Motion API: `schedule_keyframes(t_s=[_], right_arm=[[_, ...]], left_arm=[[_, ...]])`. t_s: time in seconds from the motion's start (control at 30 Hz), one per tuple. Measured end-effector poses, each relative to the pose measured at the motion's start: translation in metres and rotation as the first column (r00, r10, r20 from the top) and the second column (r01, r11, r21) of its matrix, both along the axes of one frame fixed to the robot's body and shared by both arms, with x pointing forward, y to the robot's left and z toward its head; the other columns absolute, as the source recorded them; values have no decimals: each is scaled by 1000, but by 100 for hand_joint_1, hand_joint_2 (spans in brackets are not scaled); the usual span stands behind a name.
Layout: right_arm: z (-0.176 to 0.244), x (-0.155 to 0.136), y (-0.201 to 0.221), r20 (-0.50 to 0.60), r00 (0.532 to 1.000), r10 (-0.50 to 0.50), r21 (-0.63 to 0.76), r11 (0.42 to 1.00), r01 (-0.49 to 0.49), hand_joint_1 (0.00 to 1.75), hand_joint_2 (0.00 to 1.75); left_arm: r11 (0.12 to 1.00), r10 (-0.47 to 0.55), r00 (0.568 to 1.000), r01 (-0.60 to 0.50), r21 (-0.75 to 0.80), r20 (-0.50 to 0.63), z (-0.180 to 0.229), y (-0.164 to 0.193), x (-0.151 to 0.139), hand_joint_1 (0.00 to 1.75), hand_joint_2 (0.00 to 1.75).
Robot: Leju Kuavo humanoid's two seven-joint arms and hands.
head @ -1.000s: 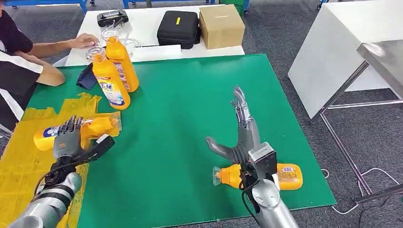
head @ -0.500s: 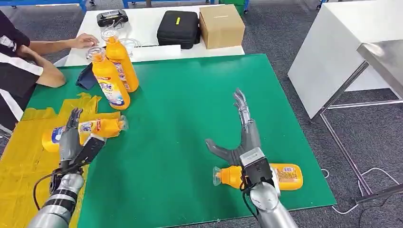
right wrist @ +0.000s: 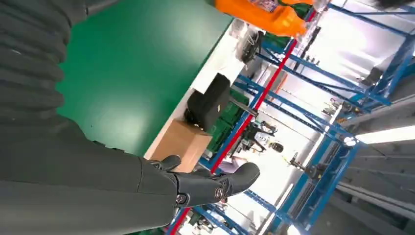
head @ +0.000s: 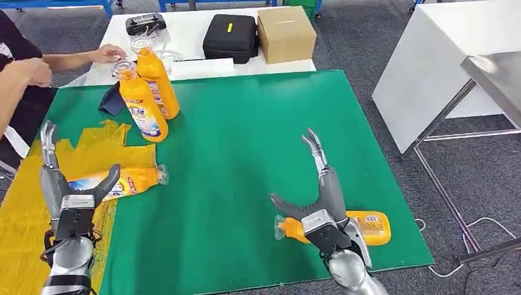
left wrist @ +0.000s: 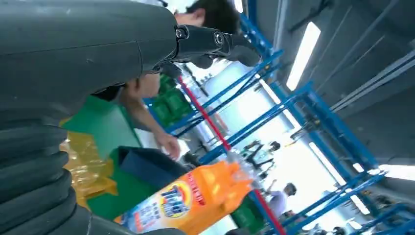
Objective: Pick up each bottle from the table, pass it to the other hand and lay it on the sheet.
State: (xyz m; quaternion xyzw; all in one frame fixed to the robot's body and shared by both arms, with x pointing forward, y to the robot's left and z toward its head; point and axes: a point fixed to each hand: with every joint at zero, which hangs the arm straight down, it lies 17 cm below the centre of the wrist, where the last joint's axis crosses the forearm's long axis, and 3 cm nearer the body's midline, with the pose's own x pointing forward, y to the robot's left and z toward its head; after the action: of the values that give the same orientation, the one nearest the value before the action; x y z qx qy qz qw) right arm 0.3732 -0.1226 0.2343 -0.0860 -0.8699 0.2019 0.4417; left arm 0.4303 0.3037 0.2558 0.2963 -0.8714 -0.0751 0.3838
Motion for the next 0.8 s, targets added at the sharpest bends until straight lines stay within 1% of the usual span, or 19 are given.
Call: schedule_keyframes(t_s=[0.1,0.17,0.27,0.37,0.47,0.53,0.7,0.77,0.8], right_arm=[[-11,-1,0,9,1000,-29,-128,991,30,0,175],[-25,-3,1,3,999,-34,-237,971,34,0,175],[-64,-9,-6,-59,997,-40,-433,901,11,0,175],[-109,-16,-28,-143,988,-57,-591,806,-39,0,175],[-146,-30,-51,-234,972,-18,-668,729,-148,0,175],[-163,-40,-72,-273,962,-11,-700,688,-191,0,175],[-188,-57,-113,-332,942,-40,-745,624,-236,0,175],[-197,-63,-131,-346,935,-77,-774,587,-238,0,175],[-202,-65,-141,-345,933,-105,-796,560,-232,0,175]], left_arm=[[999,-33,999,34,-17,42,11,-8,-13,0,175],[997,-67,996,69,-37,52,16,-16,-21,0,175],[987,-131,991,134,-86,39,16,-29,-29,0,175],[974,-183,983,185,-128,31,14,-40,-32,0,175],[956,-231,972,233,-180,34,14,-47,-30,0,175],[945,-254,967,256,-203,38,15,-51,-28,0,175],[935,-279,960,281,-216,40,15,-60,-25,0,175],[934,-284,958,286,-215,41,15,-62,-24,0,175],[934,-282,958,285,-214,42,15,-63,-24,0,175]])
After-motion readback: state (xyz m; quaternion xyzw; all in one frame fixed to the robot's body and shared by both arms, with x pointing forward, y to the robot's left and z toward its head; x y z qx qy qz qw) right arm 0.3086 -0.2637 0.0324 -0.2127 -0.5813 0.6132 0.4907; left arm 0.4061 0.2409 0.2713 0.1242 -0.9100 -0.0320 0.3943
